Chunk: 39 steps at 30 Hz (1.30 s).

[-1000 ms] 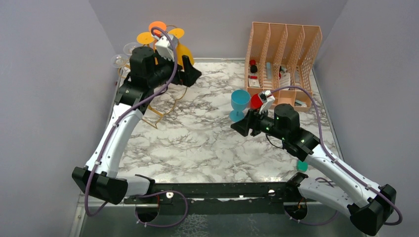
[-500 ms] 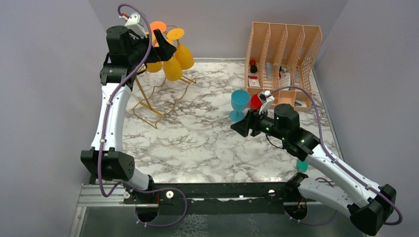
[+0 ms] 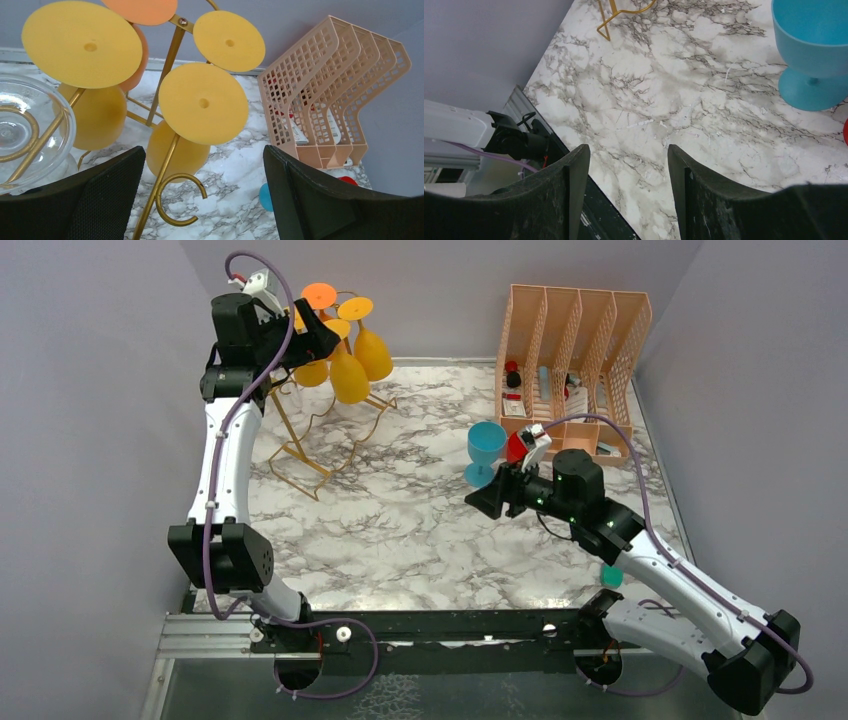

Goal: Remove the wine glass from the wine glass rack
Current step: Pick up the wine glass from the wine rack.

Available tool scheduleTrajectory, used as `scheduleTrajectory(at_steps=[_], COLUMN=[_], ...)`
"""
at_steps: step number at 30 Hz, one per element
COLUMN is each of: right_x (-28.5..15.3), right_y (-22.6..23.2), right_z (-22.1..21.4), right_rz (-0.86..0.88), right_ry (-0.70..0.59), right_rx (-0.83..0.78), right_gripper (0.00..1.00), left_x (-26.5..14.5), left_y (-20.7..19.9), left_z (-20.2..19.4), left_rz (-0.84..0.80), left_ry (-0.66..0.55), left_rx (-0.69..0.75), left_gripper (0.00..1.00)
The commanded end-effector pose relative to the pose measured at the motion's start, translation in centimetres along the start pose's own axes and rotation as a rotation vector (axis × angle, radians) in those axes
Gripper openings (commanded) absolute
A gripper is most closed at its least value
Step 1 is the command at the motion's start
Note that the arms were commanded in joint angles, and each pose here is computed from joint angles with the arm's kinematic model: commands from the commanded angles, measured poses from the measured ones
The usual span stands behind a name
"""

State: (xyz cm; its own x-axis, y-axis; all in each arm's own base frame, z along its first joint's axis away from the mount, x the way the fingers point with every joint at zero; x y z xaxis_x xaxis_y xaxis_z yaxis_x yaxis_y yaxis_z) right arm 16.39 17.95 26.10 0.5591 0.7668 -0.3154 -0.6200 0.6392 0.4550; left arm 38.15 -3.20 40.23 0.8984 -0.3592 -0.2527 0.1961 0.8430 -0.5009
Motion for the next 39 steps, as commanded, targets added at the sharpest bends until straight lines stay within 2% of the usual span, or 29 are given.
scheduleTrajectory(at_steps=[1, 8, 15, 23, 32, 39], right_x=[-0.4, -0.7, -0.9, -1.1, -1.1, -1.1], right_y=[1.2, 1.3, 2.0, 2.0, 2.0, 1.9], right_z=[0.9, 0.8, 1.1, 0.9, 0.8, 0.7], right_rz=[0.118, 0.124, 0.205, 0.201, 0.199, 0.192], right_ry=[-0.030, -0.052, -0.054, -0.049, -0.045, -0.042], right_rx=[-0.070, -0.068, -0.096, -0.091, -0.080, -0.078], right_gripper=[0.62, 0.63, 0.63, 0.63, 0.63, 0.63], left_x=[0.8, 1.8, 2.8, 2.8, 2.6, 2.4], left_y=[0.2, 0.9, 1.5, 1.7, 2.4, 1.9], left_z=[1.3, 1.0, 1.0, 0.7, 0.3, 0.4], left_rz=[-0.001, -0.004, -0.057, -0.099, -0.095, -0.164], left_ry=[-0.033, -0.018, -0.034, -0.048, -0.050, -0.050], left_rx=[-0.011, -0.053, -0.156, -0.226, -0.270, -0.293], left_gripper=[0.88, 0.82, 0.68, 0.54, 0.53, 0.58])
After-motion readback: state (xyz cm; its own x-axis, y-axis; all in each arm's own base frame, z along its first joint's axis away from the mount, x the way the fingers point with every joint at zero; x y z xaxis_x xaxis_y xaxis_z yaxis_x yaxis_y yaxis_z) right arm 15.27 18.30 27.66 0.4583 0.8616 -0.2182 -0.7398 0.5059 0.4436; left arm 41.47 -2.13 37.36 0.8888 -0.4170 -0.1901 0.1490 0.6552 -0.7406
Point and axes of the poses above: each gripper's point midway between its finger pads, its own x axis out along the fingers, its own y axis along the line the jaws close on, z = x × y, the point moved 9 cm from there along -x, back along the fingers, and after that the axes turned 4 degrees about -x, right-handed, at the moved point
